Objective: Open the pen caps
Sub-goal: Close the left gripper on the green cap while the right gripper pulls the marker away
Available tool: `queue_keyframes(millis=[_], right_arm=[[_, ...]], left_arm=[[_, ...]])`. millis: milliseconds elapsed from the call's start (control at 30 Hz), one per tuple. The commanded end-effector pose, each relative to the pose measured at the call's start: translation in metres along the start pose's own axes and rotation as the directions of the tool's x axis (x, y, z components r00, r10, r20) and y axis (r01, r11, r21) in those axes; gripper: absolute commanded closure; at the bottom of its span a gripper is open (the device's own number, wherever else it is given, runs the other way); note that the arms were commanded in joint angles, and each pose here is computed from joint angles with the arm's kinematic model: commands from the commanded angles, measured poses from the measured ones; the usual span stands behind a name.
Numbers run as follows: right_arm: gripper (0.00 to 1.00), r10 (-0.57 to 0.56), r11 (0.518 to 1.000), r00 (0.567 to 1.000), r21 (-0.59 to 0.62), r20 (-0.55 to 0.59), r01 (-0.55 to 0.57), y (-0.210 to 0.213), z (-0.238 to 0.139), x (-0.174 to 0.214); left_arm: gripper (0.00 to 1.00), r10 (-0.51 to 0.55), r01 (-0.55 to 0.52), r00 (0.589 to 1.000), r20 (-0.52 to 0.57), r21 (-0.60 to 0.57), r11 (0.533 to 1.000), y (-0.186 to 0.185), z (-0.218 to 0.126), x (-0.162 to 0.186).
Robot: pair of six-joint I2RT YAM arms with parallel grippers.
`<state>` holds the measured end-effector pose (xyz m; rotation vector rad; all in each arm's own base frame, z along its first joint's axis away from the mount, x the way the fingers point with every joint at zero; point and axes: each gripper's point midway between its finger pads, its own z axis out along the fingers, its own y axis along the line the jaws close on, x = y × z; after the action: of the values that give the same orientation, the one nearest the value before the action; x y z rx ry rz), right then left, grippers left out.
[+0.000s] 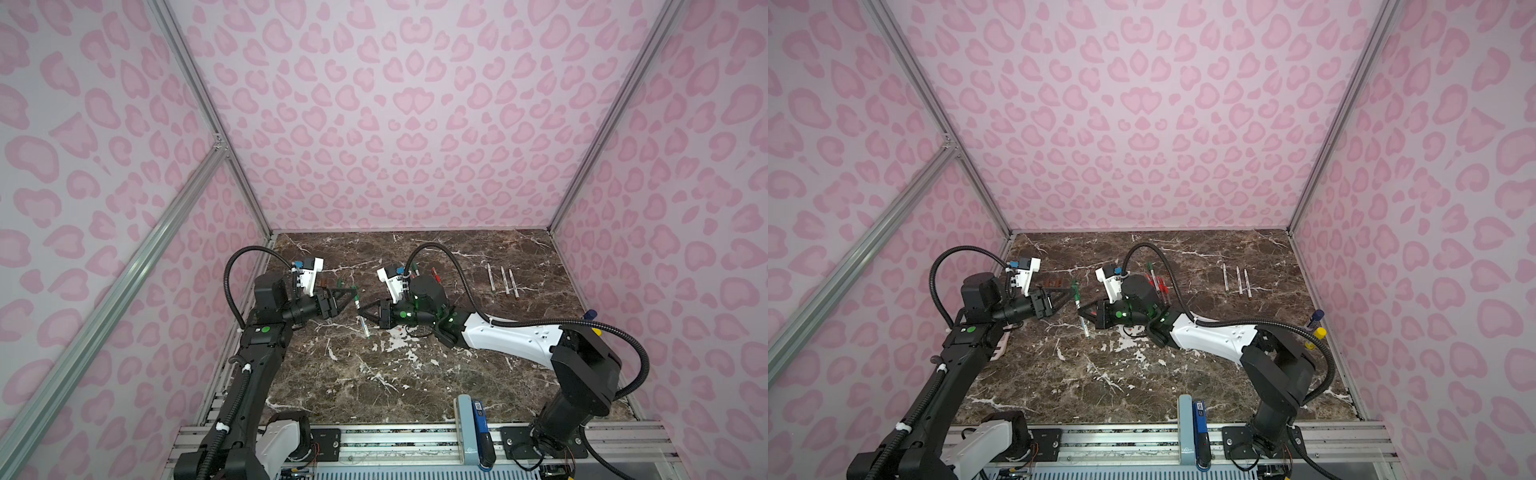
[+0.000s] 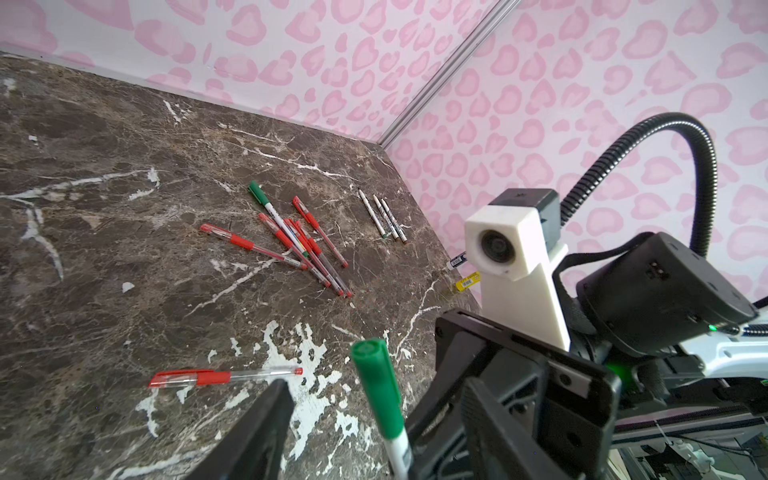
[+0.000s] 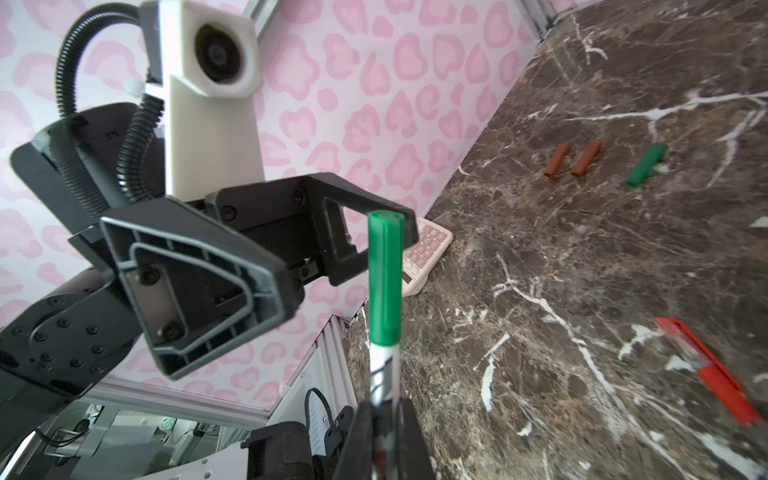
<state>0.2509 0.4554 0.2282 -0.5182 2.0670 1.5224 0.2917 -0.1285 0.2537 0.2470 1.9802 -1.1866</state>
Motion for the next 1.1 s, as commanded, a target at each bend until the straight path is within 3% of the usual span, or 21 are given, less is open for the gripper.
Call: queue_keyframes(millis=[0,167,333,633,1067], right_arm=[[1.00,-0.005,1.000,1.000,-0.031,-0.006,0.004,0.008,0.006,-0.001],[1.00,-0.023,0.999,1.000,-0.045,-0.016,0.023,0.015,0.010,0.006],[1.00,-0.033,0.998,0.999,-0.045,-0.011,0.032,0.018,0.012,0.006],[0.81,-0.027,0.999,0.999,-0.036,-0.023,0.027,0.015,0.018,0.007],[0.78,-0.016,0.999,0.999,-0.046,-0.039,0.014,0.010,0.033,0.013]], left_arm=[[0.38,0.041,-0.041,0.999,0.008,-0.015,0.999,0.002,0.000,-0.004],[0.61,0.028,-0.028,0.999,0.023,-0.018,0.999,0.004,0.000,-0.004],[0.95,0.019,-0.018,0.999,0.031,-0.024,1.000,0.003,-0.001,-0.006],[0.96,0.014,-0.013,0.999,0.034,-0.027,1.000,0.005,-0.001,-0.005],[0.96,0.005,-0.004,0.999,0.043,-0.021,1.000,0.004,-0.002,-0.006]])
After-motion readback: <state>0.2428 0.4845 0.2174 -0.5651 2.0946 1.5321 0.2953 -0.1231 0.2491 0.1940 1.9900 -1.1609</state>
